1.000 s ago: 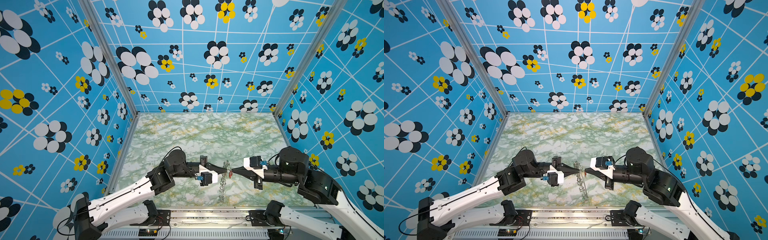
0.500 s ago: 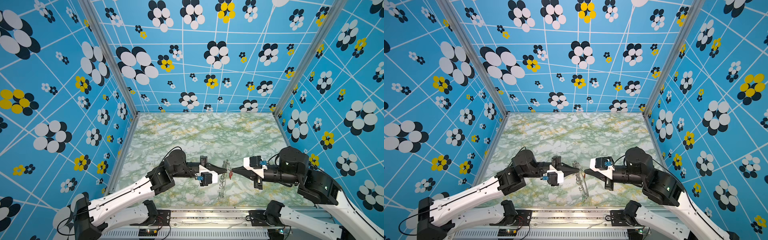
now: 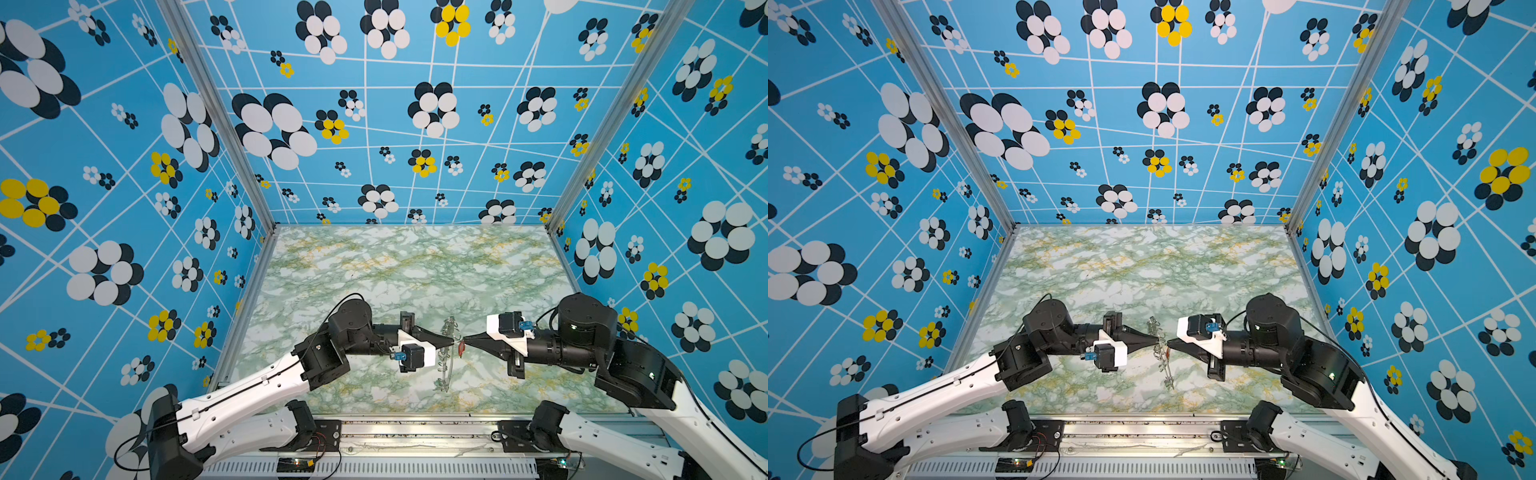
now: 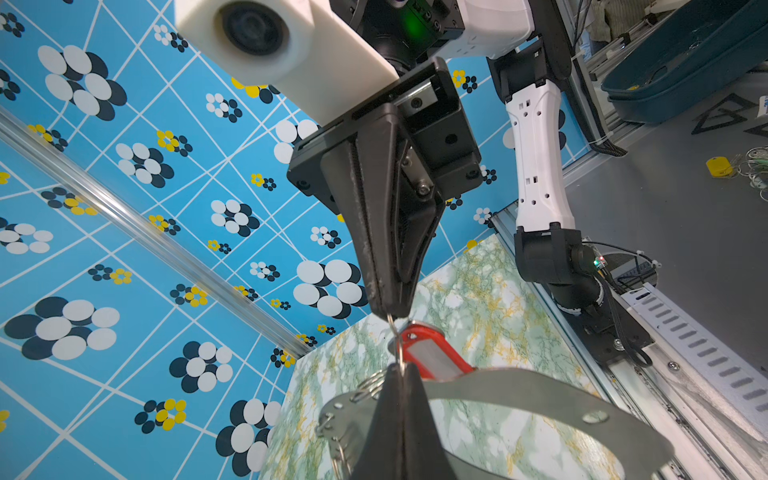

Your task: Put the keys on the keyring

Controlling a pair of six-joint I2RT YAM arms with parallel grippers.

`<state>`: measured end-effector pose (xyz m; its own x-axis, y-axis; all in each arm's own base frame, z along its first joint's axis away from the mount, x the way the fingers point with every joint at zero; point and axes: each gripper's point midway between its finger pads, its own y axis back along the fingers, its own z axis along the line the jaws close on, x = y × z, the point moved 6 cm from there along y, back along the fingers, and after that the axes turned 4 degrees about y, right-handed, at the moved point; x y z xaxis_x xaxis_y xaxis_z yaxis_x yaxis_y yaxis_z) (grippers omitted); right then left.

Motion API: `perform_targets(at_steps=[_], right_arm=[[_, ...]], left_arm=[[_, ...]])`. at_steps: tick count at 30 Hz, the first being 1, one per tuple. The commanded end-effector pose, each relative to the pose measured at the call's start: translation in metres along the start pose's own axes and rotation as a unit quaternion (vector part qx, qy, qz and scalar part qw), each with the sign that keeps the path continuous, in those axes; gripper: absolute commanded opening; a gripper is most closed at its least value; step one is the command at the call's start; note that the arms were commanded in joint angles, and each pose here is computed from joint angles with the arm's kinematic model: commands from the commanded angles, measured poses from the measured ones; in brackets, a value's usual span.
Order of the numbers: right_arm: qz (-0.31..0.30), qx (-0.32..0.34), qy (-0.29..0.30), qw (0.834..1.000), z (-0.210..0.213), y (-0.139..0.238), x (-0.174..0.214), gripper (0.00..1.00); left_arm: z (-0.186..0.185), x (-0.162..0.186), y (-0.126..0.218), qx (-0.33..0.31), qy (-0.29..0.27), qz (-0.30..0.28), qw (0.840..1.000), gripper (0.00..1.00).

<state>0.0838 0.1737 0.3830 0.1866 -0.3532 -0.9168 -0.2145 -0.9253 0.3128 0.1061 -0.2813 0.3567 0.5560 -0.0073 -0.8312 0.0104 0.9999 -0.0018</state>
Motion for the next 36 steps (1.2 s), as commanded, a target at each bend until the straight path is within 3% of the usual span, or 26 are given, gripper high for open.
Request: perform_targets(at_steps=[1,36], right_arm=[[0.000,-0.009,-0.003,1.000,0.0009,-0.0038,0.0030,0.00],[0.000,0.026,0.009,1.000,-0.0088,-0.0049,0.0004,0.00]], left_arm=[[0.0056,-0.0122,0.0061,-0.023,-0.026,-0.025,0.999,0.00],[-0.0005,-0.0148,0.0034,0.010,-0.014,-0.030,0.999,0.00]])
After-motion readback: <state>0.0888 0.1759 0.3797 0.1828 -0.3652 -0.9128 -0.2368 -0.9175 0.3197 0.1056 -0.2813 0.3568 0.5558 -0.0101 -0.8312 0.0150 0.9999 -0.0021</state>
